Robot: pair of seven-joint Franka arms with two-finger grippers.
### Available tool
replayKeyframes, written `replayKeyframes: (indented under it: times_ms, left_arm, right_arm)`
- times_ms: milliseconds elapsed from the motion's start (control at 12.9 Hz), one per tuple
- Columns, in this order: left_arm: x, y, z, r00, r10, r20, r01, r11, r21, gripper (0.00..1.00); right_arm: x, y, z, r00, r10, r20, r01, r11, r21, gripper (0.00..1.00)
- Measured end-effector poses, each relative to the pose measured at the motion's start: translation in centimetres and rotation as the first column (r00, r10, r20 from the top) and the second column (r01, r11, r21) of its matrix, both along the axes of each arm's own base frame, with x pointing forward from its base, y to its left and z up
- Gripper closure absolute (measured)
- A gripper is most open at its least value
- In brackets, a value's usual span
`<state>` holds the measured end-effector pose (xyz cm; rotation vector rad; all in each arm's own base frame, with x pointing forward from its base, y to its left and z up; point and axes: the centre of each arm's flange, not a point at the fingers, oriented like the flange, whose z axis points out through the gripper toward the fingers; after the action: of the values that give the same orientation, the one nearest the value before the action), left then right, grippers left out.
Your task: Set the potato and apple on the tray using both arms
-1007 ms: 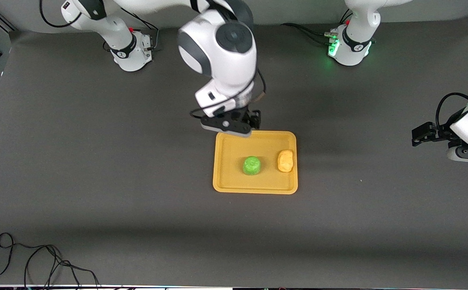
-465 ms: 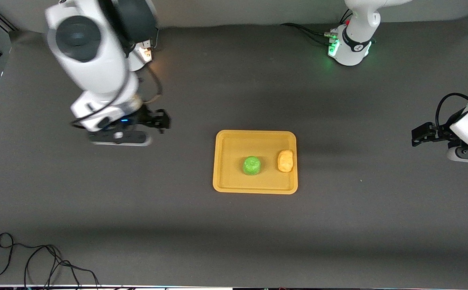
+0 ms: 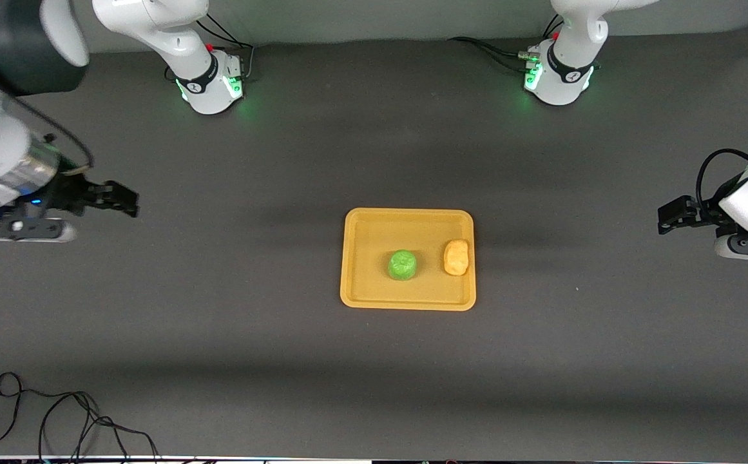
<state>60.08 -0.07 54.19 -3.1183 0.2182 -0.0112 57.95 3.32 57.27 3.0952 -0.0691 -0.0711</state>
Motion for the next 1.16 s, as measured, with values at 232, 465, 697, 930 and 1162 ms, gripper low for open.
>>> replayKeyframes:
  times_ms: [232,465,697,930,1162]
  left_arm:
    - [0.0,0.0,0.0,1.000,0.000,0.000,0.000,1.000,0.000,0.00]
    - [0.0,0.0,0.0,1.000,0.000,0.000,0.000,1.000,-0.001,0.00]
    - [0.0,0.0,0.0,1.000,0.000,0.000,0.000,1.000,-0.002,0.00]
    - [0.0,0.0,0.0,1.000,0.000,-0.001,0.000,1.000,-0.002,0.00]
    - [0.0,0.0,-0.1,1.000,0.000,-0.001,0.000,1.000,-0.002,0.00]
  right_arm:
    - [0.0,-5.6,-1.1,1.000,-0.011,0.013,0.010,1.000,0.009,0.00]
    - [-0.6,-6.2,-0.7,1.000,-0.019,0.025,0.019,1.000,0.010,0.00]
    - [-1.2,-6.1,0.3,1.000,-0.018,0.024,0.018,1.000,0.011,0.00]
    - [-1.8,-5.9,1.0,1.000,-0.017,-0.002,0.017,1.000,0.011,0.00]
    - [-1.9,-5.6,1.0,1.000,-0.018,-0.018,0.019,0.999,0.037,0.00]
